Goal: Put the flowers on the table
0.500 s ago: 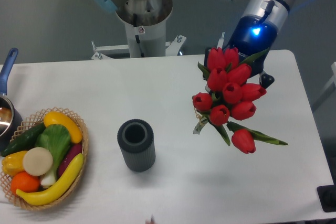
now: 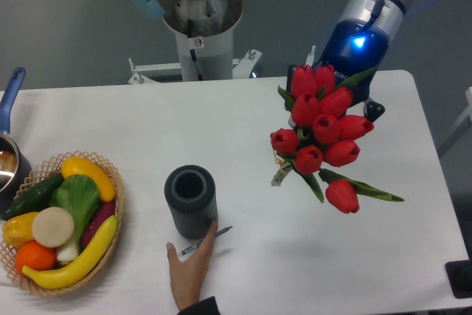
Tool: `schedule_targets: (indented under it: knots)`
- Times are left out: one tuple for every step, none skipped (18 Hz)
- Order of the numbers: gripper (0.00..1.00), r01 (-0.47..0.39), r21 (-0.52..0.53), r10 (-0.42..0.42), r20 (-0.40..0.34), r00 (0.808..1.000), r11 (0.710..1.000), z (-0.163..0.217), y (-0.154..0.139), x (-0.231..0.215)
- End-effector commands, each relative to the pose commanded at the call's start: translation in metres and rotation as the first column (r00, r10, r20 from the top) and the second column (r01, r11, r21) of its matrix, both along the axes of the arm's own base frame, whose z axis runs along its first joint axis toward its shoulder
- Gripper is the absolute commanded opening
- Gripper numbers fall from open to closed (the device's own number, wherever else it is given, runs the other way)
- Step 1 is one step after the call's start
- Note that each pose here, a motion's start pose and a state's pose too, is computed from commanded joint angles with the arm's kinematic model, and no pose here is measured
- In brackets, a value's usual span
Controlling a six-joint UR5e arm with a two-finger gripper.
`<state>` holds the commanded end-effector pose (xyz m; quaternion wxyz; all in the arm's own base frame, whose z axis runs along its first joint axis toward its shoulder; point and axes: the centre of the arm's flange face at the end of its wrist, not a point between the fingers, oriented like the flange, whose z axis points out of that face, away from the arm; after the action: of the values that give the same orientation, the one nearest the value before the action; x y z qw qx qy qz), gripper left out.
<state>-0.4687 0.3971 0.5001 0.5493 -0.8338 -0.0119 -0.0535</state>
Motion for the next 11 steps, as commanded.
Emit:
schedule_targets:
  knots:
    - [0.48, 0.001, 0.0, -0.001, 0.001, 1.0, 1.0, -0.0006, 0.0007, 0.0007]
    - [0.48, 0.004, 0.001, -0.004, -0.001, 1.0, 1.0, 0.0018, 0.0016, 0.0034]
    - [0.48, 0.005, -0.001, -0.005, -0.009, 1.0, 1.0, 0.005, 0.0022, 0.0063]
    - [0.48, 0.002, -0.007, -0.002, -0.017, 1.0, 1.0, 0.0061, 0.0025, 0.0068]
    - [0.48, -0.009, -0.024, 0.008, -0.032, 0.999, 1.0, 0.0062, 0.0014, 0.0064]
    - [0.48, -0.028, -0.05, 0.025, -0.048, 0.999, 0.998, 0.0056, -0.0007, 0.0048]
    - [0.48, -0.044, -0.071, 0.039, -0.06, 0.997, 0.996, 0.0054, -0.0023, 0.0047]
    - [0.48, -0.054, -0.084, 0.048, -0.072, 0.996, 0.995, 0.009, -0.0034, 0.0071]
    - [0.48, -0.064, -0.1, 0.056, -0.079, 0.995, 0.993, 0.0084, -0.0038, 0.0076]
    - [0.48, -0.079, -0.119, 0.068, -0.089, 0.994, 0.99, 0.0075, -0.0051, 0.0065]
    - [0.48, -0.1, -0.149, 0.086, -0.101, 0.991, 0.984, 0.0049, -0.0069, 0.0048]
